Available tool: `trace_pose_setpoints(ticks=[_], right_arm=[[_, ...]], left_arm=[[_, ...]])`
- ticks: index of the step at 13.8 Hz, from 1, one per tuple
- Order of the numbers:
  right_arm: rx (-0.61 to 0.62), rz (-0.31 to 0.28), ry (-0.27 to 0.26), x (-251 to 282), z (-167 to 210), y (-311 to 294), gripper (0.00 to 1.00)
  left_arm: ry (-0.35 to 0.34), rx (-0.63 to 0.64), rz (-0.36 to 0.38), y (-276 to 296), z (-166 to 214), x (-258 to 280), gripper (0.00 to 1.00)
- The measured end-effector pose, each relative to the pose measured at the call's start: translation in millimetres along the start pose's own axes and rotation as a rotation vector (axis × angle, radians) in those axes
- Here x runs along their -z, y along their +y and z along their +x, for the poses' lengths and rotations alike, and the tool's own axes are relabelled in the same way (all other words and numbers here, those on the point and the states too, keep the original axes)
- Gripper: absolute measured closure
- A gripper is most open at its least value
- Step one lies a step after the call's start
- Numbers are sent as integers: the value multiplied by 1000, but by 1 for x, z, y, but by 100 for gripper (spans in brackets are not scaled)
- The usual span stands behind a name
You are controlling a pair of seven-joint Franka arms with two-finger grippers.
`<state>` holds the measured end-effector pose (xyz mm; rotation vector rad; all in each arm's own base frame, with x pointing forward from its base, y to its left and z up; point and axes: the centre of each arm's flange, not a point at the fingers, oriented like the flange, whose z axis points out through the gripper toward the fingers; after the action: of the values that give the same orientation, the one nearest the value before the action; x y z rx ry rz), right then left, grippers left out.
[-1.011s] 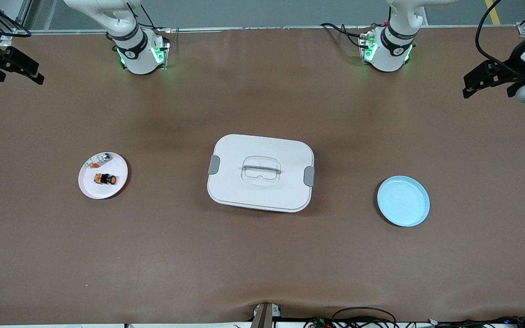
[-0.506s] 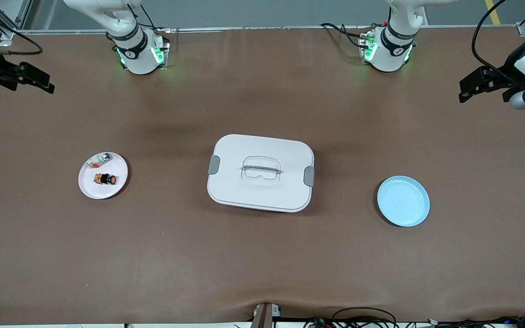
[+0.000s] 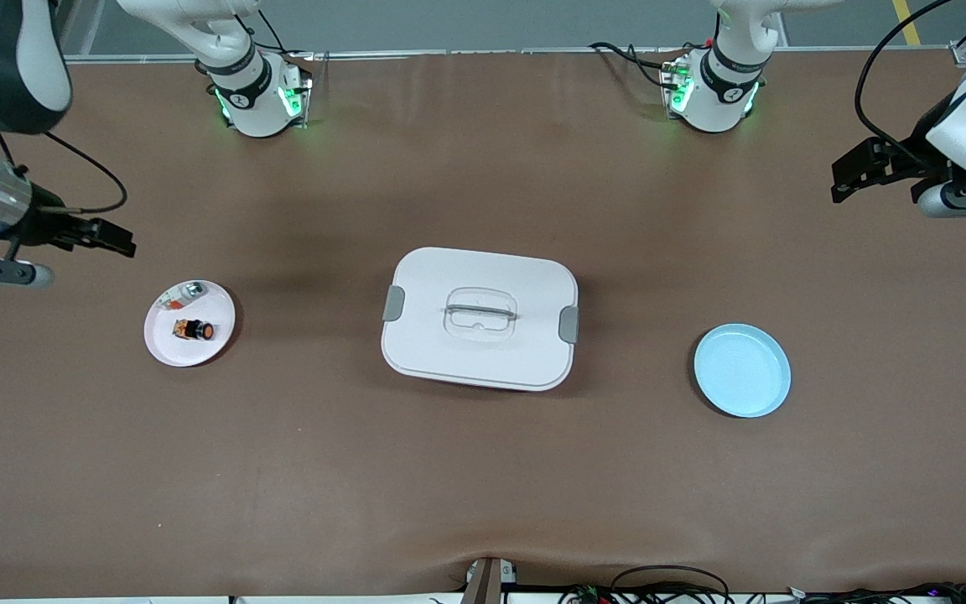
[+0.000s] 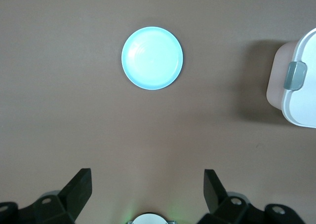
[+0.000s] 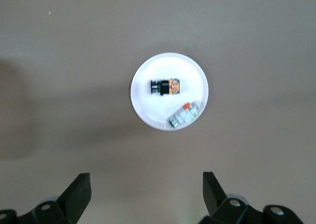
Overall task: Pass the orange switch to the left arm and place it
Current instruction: 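Lower the right gripper and grasp the orange-black switch on the plate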
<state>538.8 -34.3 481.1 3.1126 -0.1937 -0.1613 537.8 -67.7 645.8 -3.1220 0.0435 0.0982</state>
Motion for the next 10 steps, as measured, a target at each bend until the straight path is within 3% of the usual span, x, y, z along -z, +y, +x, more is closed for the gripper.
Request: trace_pose_setpoints(ticks=[3, 10], right_arm=[[37, 0, 29, -58, 13, 8, 0], [57, -6, 8, -184, 49, 41, 0]], left_arm=[[-6, 0, -1, 0, 4, -5, 0], [-9, -6, -3, 3, 10, -12, 0]])
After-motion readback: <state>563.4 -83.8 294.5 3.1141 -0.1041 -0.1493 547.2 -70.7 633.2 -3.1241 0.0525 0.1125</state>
